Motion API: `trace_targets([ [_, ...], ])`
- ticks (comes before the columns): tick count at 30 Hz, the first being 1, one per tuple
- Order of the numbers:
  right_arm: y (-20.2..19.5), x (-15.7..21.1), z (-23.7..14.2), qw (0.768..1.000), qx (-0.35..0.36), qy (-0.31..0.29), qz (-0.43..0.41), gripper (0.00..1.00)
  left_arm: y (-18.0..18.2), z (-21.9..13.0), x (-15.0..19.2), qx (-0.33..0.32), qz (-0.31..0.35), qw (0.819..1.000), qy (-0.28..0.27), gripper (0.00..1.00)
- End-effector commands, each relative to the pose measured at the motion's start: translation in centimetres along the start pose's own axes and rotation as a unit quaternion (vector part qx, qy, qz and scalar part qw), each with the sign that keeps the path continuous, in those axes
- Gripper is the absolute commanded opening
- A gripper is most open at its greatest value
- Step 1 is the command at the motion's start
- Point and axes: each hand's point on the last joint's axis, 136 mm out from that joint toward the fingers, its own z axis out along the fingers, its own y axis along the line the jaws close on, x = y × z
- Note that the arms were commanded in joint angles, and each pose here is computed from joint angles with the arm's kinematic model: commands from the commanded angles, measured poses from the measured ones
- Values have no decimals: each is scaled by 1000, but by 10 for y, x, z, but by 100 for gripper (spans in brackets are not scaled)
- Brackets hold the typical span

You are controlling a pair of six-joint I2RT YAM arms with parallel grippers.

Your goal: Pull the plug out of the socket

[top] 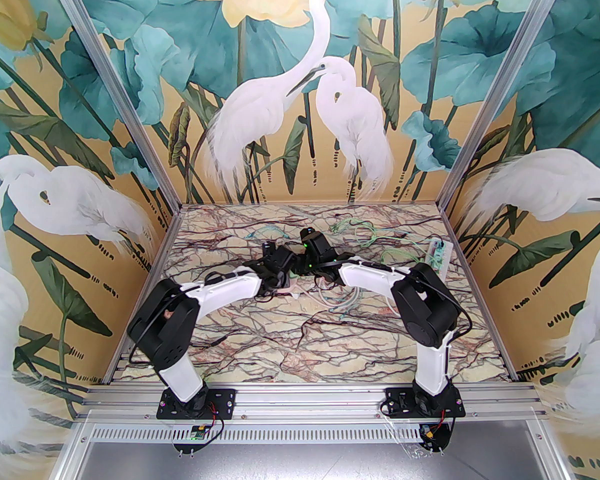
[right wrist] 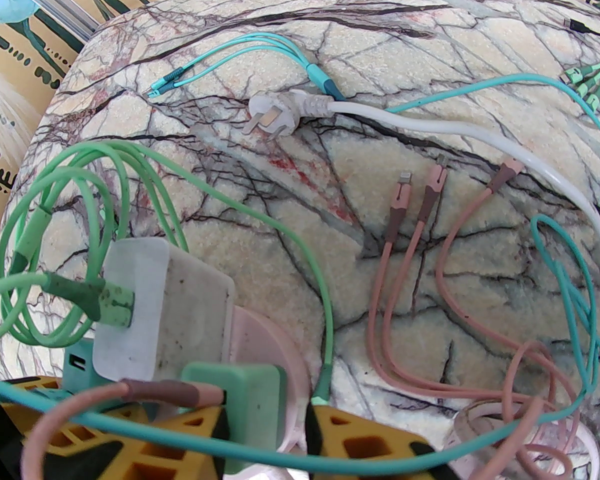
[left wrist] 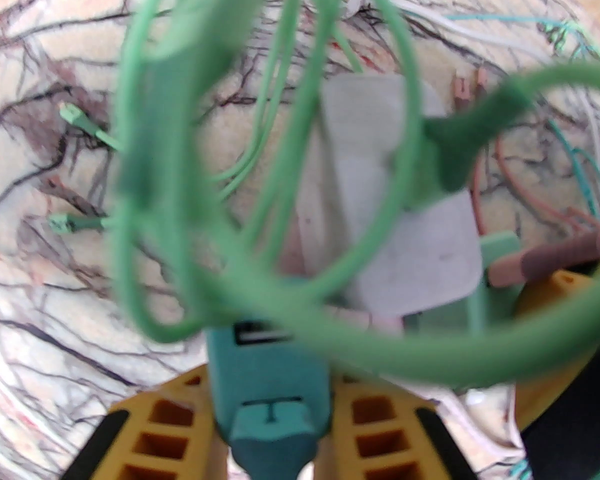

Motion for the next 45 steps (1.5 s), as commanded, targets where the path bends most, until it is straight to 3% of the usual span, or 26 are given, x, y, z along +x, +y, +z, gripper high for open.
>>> trace_targets([
  [1,-28,79,24,991,53,118,-17,34,-37,-14,-11,40,31,998,-26,16],
  [6,-29,79,24,991,55,118,-19,34,-39,-18,-13,60,14,998,-23,16],
  [17,-30,79,24,991,58,118,-19,35,-20,-27,-24,145,-102,984,2,16],
  [25,-31,80,25,991,60,120,-20,34,-19,-25,-22,130,-86,988,2,16],
  [36,-29,80,25,991,62,120,-23,35,-40,-20,-11,14,54,998,-30,13],
  [45,-30,81,26,990,63,122,-25,35,-38,-23,-13,52,12,998,-20,13],
])
